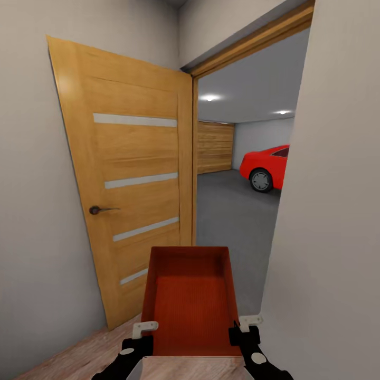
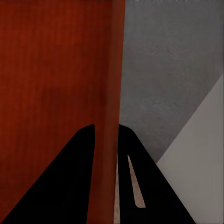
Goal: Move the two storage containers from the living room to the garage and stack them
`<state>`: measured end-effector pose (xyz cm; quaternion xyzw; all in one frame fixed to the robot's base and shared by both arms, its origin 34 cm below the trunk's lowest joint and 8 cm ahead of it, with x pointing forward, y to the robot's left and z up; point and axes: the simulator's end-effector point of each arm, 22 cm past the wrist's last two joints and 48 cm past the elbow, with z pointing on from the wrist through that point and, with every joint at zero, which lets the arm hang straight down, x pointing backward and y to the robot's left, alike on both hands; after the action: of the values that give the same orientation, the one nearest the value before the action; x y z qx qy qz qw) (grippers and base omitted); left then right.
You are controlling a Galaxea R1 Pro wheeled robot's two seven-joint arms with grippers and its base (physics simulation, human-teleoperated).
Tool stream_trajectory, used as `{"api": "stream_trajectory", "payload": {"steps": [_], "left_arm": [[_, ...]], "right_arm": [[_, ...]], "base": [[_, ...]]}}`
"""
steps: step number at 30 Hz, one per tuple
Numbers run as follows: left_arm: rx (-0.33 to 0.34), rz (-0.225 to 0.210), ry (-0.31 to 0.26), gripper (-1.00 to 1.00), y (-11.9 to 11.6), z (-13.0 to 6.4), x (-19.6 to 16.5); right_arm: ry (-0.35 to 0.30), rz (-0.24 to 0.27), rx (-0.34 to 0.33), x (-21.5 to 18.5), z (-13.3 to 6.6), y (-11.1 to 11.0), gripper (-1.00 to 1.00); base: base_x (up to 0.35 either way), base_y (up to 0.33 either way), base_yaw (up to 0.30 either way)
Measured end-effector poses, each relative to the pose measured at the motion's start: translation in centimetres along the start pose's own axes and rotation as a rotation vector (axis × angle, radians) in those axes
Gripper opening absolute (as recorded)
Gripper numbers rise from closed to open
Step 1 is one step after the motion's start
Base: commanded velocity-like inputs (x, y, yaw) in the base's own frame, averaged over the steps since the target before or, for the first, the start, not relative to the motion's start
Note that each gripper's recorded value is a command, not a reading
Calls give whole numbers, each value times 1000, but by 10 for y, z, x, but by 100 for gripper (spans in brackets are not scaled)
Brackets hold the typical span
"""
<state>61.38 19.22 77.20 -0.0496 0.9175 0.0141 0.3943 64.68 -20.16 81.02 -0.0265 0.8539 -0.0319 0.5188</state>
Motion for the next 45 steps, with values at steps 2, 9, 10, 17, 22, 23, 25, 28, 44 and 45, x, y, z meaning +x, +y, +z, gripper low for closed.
{"api": "stream_trajectory", "payload": {"steps": [2, 9, 10, 17, 22, 23, 25, 28, 44, 45], "left_arm": [[0, 0, 0, -100, 0, 0, 0], [2, 2, 0, -100, 1, 0, 0], [2, 2, -1, -100, 1, 0, 0], [2, 1, 0, -100, 1, 0, 0], [1, 1, 0, -100, 1, 0, 0], [1, 1, 0, -100, 1, 0, 0], [1, 1, 0, -100, 1, 0, 0], [2, 1, 0, -100, 1, 0, 0], [2, 1, -1, -100, 1, 0, 0], [2, 1, -1, -100, 1, 1, 0]], "right_arm": [[0, 0, 0, 0, 0, 0, -100], [-1, 0, 1, 0, 0, 1, -100], [-1, 0, 1, 0, 0, 1, -100], [-1, 0, 1, 0, 0, 1, -100], [0, 0, 1, 0, 0, 1, -100], [0, 0, 1, 0, 0, 1, -100], [0, 0, 1, 0, 0, 1, -100], [0, 0, 1, 0, 0, 1, -100], [-1, 0, 1, 0, 0, 1, -100], [-1, 0, 1, 0, 0, 1, -100]], "base": [[319, 0, 0], [315, 93, -129], [296, 183, -264], [265, 220, -251], [226, 259, -22], [224, 260, -2], [224, 261, -15], [224, 261, -143], [208, 226, -242], [137, 129, -247]]}}
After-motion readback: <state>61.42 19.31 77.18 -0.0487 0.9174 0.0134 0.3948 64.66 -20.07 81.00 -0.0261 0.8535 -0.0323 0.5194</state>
